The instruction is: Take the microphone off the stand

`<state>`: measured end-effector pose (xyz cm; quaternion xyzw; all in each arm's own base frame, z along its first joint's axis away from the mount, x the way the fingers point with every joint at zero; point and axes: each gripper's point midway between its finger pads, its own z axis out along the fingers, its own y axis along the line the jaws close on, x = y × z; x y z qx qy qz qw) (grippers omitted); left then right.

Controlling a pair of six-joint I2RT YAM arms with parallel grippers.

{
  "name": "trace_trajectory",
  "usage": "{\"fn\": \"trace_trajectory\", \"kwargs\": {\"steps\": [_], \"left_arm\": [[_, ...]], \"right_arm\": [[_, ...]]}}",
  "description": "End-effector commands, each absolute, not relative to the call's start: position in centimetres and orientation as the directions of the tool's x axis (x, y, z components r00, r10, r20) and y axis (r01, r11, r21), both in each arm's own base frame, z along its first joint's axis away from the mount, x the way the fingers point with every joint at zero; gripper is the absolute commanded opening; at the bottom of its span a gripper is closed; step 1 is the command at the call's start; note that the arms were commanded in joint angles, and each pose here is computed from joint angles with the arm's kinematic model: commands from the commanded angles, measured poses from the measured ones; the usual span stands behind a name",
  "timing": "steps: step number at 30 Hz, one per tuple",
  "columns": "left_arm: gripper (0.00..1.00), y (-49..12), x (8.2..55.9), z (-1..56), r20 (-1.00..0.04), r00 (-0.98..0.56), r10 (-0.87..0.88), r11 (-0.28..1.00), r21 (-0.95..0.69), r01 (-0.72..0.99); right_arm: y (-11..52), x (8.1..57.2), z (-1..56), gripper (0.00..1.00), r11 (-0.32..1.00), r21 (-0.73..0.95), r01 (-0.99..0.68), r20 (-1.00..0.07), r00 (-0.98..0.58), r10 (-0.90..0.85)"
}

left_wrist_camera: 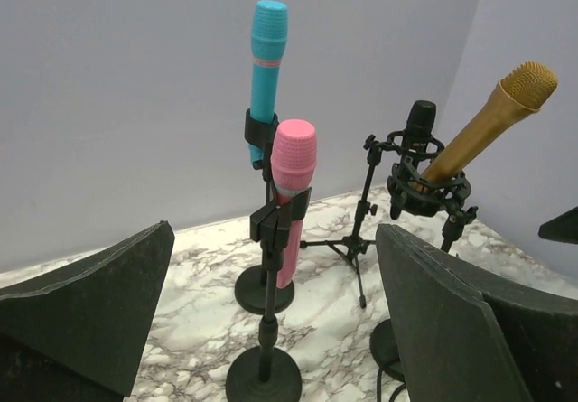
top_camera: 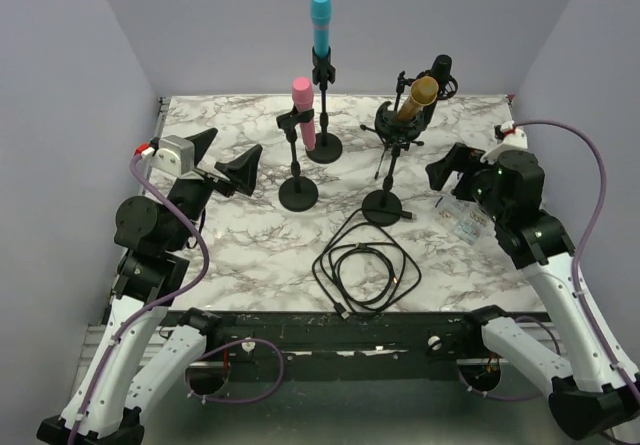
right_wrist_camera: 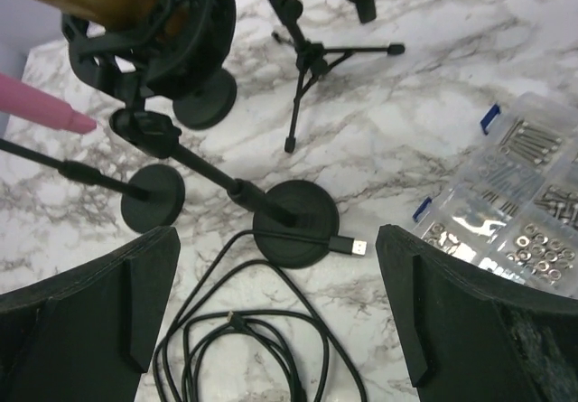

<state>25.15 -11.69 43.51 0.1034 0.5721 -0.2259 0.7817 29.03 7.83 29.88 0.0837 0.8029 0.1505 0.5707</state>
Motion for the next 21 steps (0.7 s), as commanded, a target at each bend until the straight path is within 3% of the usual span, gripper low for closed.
{"fn": "trace_trajectory", "kwargs": {"steps": [1, 5, 11, 16, 21], "left_arm": [[0.98, -12.1, 25.4, 43.8, -0.942, 0.231, -0.243, 0.871, -0.107, 0.479], [0.99, -12.2, 25.9, 43.3, -0.947, 0.210, -0.242, 0.871, -0.117, 0.476], [0.99, -12.4, 26.9, 42.4, -0.957, 0.176, -0.230, 0.877, -0.126, 0.463], [0.98, -12.3, 27.5, 41.8, -0.961, 0.168, -0.221, 0.887, -0.126, 0.444], [0.99, -12.3, 27.7, 41.6, -0.962, 0.160, -0.220, 0.888, -0.129, 0.442]], "right_arm": [[11.6, 29.6, 27.0, 1.00, 0.898, 0.404, -0.174, -0.840, -0.460, 0.289], [14.1, 30.3, 23.5, 1.00, 0.889, 0.424, -0.175, -0.787, -0.557, 0.266], [23.5, 29.3, 22.8, 1.00, 0.875, 0.369, -0.314, -0.826, -0.542, 0.154], [30.1, 28.8, 25.7, 1.00, 0.853, 0.318, -0.414, -0.888, -0.445, 0.115], [32.8, 30.9, 29.6, 1.00, 0.856, 0.294, -0.426, -0.920, -0.368, 0.133]]}}
